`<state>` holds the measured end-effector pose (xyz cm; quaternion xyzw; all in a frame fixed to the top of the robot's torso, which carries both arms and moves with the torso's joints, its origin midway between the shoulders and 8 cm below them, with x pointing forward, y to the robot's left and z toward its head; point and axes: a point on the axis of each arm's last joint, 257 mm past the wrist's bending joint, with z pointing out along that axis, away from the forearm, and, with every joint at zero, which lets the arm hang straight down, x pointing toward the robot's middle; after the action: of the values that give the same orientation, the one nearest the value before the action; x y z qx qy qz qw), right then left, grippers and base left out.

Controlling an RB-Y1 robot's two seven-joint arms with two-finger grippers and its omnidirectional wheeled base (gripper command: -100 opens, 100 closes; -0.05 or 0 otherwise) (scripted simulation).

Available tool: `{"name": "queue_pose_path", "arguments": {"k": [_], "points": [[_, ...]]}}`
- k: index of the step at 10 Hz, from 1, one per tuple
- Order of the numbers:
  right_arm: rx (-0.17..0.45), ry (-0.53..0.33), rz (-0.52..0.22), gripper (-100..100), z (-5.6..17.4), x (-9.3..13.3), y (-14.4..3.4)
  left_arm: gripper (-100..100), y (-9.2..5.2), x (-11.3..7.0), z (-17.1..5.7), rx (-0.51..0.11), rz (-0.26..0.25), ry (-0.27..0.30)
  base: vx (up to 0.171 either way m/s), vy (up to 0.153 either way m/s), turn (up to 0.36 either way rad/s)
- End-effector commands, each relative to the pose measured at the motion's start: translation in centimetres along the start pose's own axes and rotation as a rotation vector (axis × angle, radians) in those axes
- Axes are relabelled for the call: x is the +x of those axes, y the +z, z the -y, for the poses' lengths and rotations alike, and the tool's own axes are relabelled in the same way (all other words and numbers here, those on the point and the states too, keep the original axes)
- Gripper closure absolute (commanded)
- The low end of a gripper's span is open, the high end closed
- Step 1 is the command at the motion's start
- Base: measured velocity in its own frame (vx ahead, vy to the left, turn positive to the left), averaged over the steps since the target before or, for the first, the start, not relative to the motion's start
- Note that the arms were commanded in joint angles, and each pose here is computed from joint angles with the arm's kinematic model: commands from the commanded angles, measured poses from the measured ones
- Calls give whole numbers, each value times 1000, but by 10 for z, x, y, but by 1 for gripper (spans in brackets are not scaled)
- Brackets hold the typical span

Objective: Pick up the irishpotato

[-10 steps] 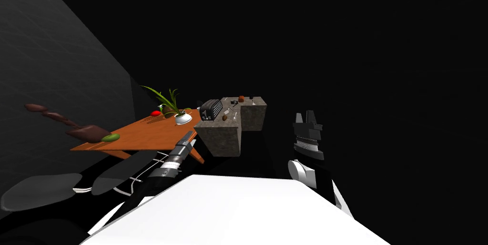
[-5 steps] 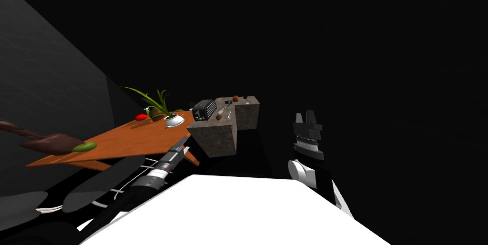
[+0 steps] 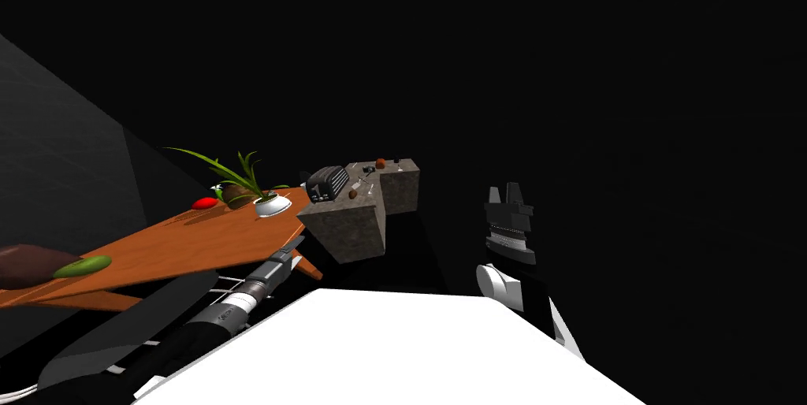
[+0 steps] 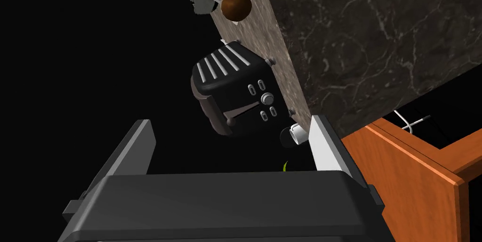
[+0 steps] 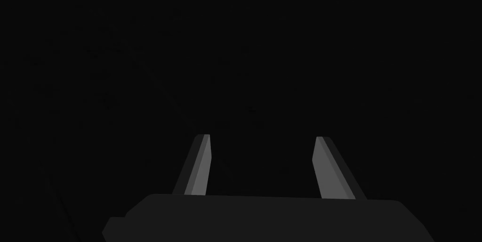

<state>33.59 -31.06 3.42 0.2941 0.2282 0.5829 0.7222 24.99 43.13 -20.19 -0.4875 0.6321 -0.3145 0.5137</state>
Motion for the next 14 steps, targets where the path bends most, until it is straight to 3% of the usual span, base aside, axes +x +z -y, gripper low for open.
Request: {"name": "queue_pose_path", "arguments": {"k": [1,3,6,7,8,9,10,11,12,13,14], "points": [[0,0,0,0,0,0,0,-100,-5,-1,-6,-34,-12,8,-49,-32,-110],[0,0,0,0,0,0,0,-100,-19,-10,-31,-147,-38,17,-68,-64,-333],[0,0,0,0,0,0,0,-100,-28,-11,-46,-219,-77,42,-59,-29,-145],[0,0,0,0,0,0,0,-100,-37,-14,-59,-279,-91,44,-44,-17,-330],[0,0,0,0,0,0,0,-100,-36,-13,-59,-281,-101,52,-33,-7,-124],[0,0,0,0,0,0,0,-100,-44,-14,-71,-342,-123,59,-27,-14,-238],[0,0,0,0,0,0,0,-100,-44,-14,-71,-342,-127,62,-27,-9,-136],[0,0,0,0,0,0,0,-100,-53,-16,-83,-403,-145,66,-29,-7,-280],[0,0,0,0,0,0,0,-100,-52,-15,-83,-403,-152,72,-25,2,-138],[0,0,0,0,0,0,0,-100,-61,-17,-95,-463,-170,75,-23,2,-280],[0,0,0,0,0,0,0,-100,-60,-15,-95,-463,-178,81,-19,11,-161]]}}
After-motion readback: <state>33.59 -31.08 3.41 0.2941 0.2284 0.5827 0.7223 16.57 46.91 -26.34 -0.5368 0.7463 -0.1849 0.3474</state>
